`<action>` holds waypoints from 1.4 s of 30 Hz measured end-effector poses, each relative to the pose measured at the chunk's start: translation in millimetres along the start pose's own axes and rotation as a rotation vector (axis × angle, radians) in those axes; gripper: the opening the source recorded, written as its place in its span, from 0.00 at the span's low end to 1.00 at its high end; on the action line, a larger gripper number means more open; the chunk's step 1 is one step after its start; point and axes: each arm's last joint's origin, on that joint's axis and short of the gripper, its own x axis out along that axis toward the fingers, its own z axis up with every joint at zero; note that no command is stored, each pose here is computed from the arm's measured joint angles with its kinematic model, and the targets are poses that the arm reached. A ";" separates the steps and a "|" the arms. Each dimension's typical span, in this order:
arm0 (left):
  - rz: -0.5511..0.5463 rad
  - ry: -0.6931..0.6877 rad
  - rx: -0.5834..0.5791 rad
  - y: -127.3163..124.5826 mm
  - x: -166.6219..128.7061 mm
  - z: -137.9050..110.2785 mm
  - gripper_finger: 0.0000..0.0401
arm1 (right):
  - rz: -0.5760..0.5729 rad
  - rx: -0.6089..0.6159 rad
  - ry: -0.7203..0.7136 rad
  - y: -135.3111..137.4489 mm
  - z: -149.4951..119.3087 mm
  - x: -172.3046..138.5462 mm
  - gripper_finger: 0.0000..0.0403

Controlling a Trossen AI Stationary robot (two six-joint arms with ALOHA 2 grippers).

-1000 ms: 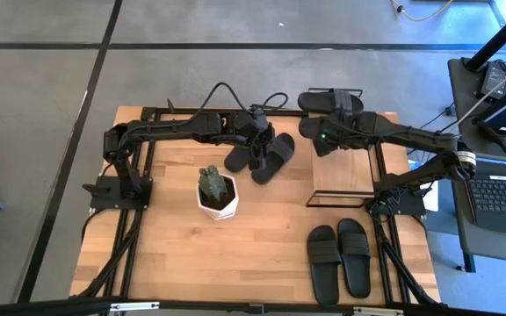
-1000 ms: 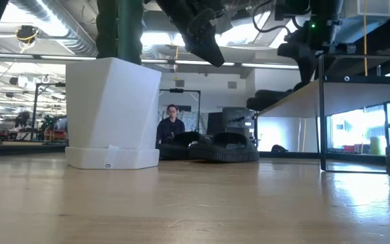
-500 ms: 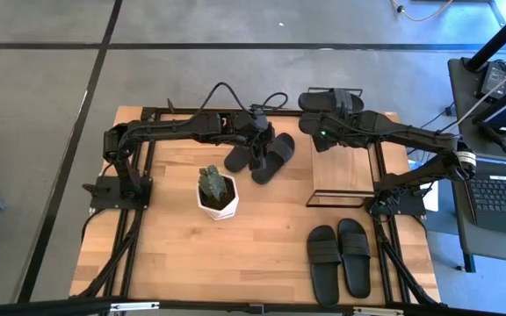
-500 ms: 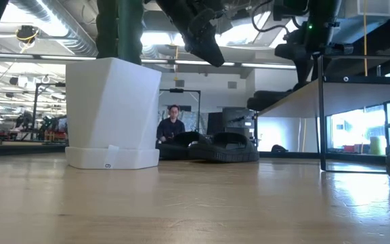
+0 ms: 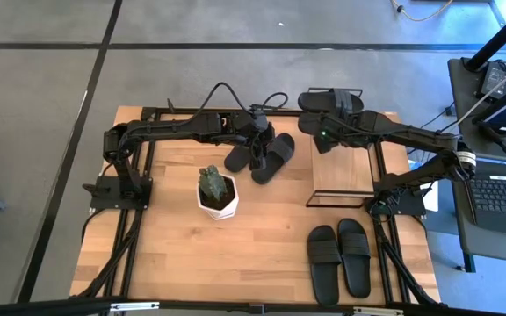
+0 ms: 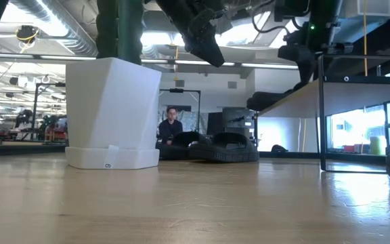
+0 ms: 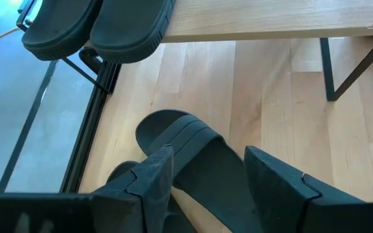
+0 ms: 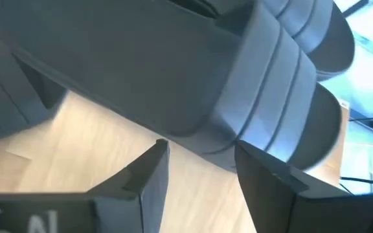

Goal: Pick and place slides into the shelf
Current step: Put the black slide on the shelf

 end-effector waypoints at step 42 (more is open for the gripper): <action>0.115 0.134 0.121 2.2 -1.3 -10.6 0.45 | 0.435 -0.407 -0.315 23.6 -42.3 -130.5 0.44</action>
